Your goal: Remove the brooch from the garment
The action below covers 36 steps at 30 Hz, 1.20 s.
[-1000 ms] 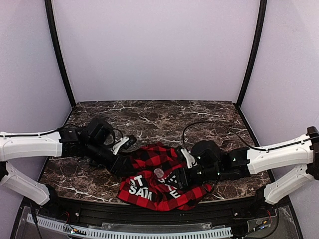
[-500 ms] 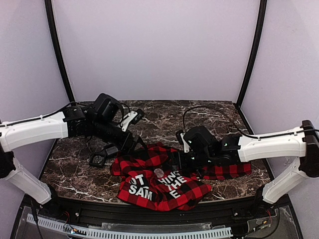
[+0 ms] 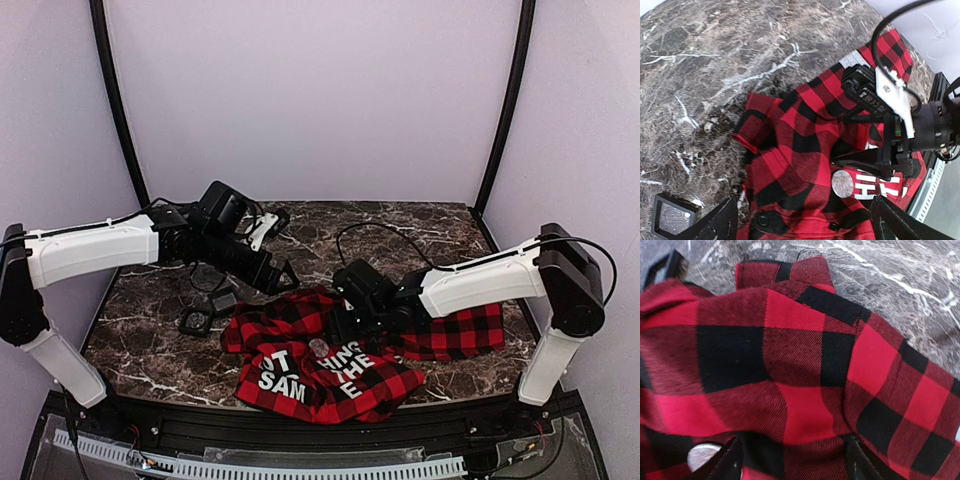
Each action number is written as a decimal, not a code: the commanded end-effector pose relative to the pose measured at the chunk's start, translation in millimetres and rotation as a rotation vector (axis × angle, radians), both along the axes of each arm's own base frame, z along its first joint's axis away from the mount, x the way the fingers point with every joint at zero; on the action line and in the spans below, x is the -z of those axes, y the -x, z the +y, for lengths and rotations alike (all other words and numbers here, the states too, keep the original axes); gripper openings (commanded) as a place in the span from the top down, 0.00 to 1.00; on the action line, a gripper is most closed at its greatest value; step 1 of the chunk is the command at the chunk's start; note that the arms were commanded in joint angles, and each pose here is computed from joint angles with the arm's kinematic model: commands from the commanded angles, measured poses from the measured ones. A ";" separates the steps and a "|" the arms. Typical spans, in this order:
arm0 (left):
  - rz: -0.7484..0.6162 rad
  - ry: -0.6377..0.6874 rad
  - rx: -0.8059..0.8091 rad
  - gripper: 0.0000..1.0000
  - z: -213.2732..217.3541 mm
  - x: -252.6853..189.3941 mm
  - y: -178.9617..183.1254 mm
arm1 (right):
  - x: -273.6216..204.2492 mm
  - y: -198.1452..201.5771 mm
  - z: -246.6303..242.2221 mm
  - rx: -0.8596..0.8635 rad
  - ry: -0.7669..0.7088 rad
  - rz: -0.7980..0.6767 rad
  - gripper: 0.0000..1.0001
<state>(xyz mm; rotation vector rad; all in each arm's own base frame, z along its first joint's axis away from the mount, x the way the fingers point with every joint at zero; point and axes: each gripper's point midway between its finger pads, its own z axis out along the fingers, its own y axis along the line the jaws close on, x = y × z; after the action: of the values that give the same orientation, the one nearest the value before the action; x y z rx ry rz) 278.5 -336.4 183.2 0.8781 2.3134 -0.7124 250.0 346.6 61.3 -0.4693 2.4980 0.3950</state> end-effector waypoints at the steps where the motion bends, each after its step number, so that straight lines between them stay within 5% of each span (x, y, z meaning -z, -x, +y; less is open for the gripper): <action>1: -0.039 0.018 -0.008 0.04 8.2 -7.5 -2.8 | 15.3 -13.2 2.4 -0.009 0.045 -0.013 0.39; 6: -0.036 0.026 0.022 0.02 5.5 -8.1 0.4 | -4.5 -14.1 8.8 -0.015 -0.034 -0.025 0.89; 8: -0.031 0.030 0.035 0.01 3.7 -7.5 2.0 | -29.5 -16.1 9.2 -0.009 -0.094 -0.058 1.00; 16: 0.062 0.076 0.127 0.01 -13.9 4.0 20.4 | -126.2 -2.4 16.7 -0.117 -0.402 -0.156 1.00; 27: 0.114 0.072 0.144 0.02 -31.9 22.4 32.7 | -163.8 17.4 21.2 -0.210 -0.579 -0.166 1.00; 36: 0.129 0.061 0.183 0.19 -40.9 32.4 42.0 | -172.7 18.6 23.7 -0.227 -0.615 -0.161 1.00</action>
<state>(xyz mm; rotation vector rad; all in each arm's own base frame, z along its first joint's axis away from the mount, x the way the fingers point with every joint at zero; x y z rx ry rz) 242.1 -373.0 160.3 1.0276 2.3196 -0.9421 231.7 365.4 208.4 -0.5040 2.1176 1.0343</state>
